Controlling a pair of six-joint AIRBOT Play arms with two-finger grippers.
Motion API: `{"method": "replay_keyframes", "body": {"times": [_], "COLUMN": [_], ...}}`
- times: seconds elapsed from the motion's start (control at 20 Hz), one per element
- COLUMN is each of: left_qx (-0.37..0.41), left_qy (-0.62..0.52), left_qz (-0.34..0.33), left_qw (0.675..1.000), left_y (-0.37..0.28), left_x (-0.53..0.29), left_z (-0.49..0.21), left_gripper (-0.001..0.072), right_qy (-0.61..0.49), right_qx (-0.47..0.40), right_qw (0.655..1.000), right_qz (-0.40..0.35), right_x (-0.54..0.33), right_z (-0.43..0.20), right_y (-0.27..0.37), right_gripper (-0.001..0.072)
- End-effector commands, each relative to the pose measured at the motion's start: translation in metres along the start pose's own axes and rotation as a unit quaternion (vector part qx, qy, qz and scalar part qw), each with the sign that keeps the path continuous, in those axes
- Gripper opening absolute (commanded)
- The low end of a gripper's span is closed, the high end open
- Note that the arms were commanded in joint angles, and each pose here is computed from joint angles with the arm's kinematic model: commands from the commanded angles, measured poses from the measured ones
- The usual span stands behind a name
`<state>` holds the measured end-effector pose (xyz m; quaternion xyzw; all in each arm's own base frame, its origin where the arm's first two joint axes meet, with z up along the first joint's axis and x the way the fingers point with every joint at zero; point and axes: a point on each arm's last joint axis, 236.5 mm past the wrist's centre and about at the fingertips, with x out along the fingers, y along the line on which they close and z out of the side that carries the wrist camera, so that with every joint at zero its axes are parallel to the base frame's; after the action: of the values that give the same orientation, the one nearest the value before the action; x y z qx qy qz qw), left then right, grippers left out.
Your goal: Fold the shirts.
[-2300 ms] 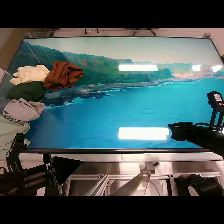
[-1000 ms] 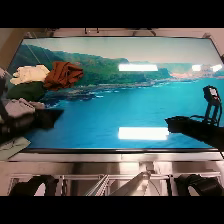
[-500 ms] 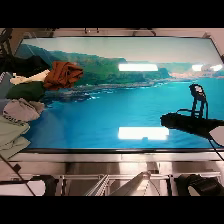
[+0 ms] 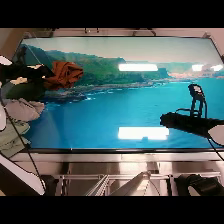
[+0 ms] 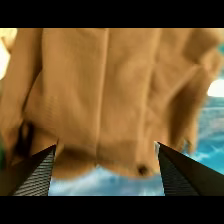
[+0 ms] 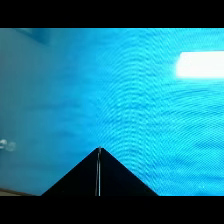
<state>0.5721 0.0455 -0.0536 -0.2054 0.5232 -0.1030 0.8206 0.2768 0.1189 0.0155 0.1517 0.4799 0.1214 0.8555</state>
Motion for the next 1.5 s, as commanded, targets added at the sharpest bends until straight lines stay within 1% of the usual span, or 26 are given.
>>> {"method": "replay_keyframes", "body": {"times": [0.0,0.1,0.15,0.2,0.25,0.3,0.35,0.45,0.5,0.55,0.65,0.75,0.85,0.9,1.0,1.15,1.2,1.25,1.3,1.35,1.45], "left_qx": [0.003,0.010,0.008,0.010,0.011,0.009,0.008,0.041,0.067,0.091,0.138,0.167,0.185,0.189,0.183,0.183,0.190,0.195,0.194,0.191,0.200], "left_qy": [0.030,0.032,0.031,0.030,0.025,0.011,-0.006,-0.027,-0.019,0.004,0.088,0.189,0.257,0.275,0.295,0.323,0.324,0.324,0.320,0.319,0.308], "left_qz": [-0.008,-0.012,-0.014,-0.023,-0.036,-0.057,-0.094,-0.200,-0.257,-0.298,-0.353,-0.386,-0.403,-0.405,-0.396,-0.352,-0.333,-0.324,-0.325,-0.329,-0.337], "left_qw": [1.000,0.999,0.999,0.999,0.999,0.998,0.996,0.979,0.964,0.950,0.921,0.887,0.859,0.851,0.850,0.859,0.865,0.867,0.868,0.868,0.867], "left_y": [0.003,-0.002,-0.007,-0.017,-0.029,-0.045,-0.069,-0.133,-0.170,-0.201,-0.252,-0.294,-0.330,-0.345,-0.366,-0.367,-0.360,-0.356,-0.354,-0.352,-0.341], "left_x": [0.047,0.060,0.063,0.063,0.058,0.048,0.034,-0.010,-0.037,-0.060,-0.089,-0.100,-0.098,-0.092,-0.071,-0.034,-0.025,-0.022,-0.025,-0.033,-0.055], "left_z": [-0.010,-0.008,-0.006,-0.006,-0.002,0.006,0.016,0.026,0.018,0.003,-0.051,-0.122,-0.189,-0.218,-0.266,-0.318,-0.324,-0.324,-0.316,-0.304,-0.272], "left_gripper": [0.0718,0.0716,0.0690,0.0459,0.0045,0.0021,0.0023,0.0022,0.0022,0.0022,0.0022,0.0022,0.0021,0.0021,0.0020,0.0022,0.0045,0.0304,0.0675,0.0718,0.0716], "right_qy": [0.000,0.000,0.000,0.000,0.000,0.000,0.000,0.003,0.007,0.014,0.031,0.049,0.072,0.083,0.088,0.095,0.099,0.099,0.098,0.100,0.096], "right_qx": [0.001,0.001,0.001,0.000,0.000,0.000,0.000,0.000,0.000,0.000,-0.002,-0.006,-0.020,-0.028,-0.029,-0.029,-0.029,-0.029,-0.029,-0.029,-0.032], "right_qw": [1.000,1.000,1.000,1.000,1.000,1.000,1.000,1.000,1.000,1.000,1.000,0.999,0.997,0.996,0.996,0.995,0.995,0.995,0.995,0.994,0.995], "right_qz": [0.000,0.000,0.000,0.000,0.000,0.000,0.000,0.000,-0.001,-0.002,-0.005,-0.007,-0.012,-0.012,-0.013,-0.014,-0.014,-0.014,-0.013,-0.011,0.017], "right_x": [0.000,0.000,0.000,0.000,0.000,0.000,0.000,0.000,0.000,0.000,-0.003,-0.008,-0.013,-0.015,-0.016,-0.016,-0.017,-0.017,-0.017,-0.020,-0.024], "right_z": [0.000,0.000,0.000,0.000,0.000,0.000,0.000,-0.001,-0.003,-0.006,-0.012,-0.018,-0.025,-0.029,-0.032,-0.035,-0.037,-0.037,-0.036,-0.035,-0.030], "right_y": [0.000,0.000,0.000,0.000,0.000,0.000,0.000,0.000,0.000,-0.001,-0.001,0.000,-0.001,-0.001,-0.001,-0.002,-0.002,-0.002,-0.001,0.001,0.017], "right_gripper": [0.0022,0.0023,0.0023,0.0022,0.0022,0.0023,0.0023,0.0022,0.0022,0.0023,0.0022,0.0022,0.0022,0.0022,0.0022,0.0022,0.0027,0.0094,0.0328,0.0488,0.0484]}}
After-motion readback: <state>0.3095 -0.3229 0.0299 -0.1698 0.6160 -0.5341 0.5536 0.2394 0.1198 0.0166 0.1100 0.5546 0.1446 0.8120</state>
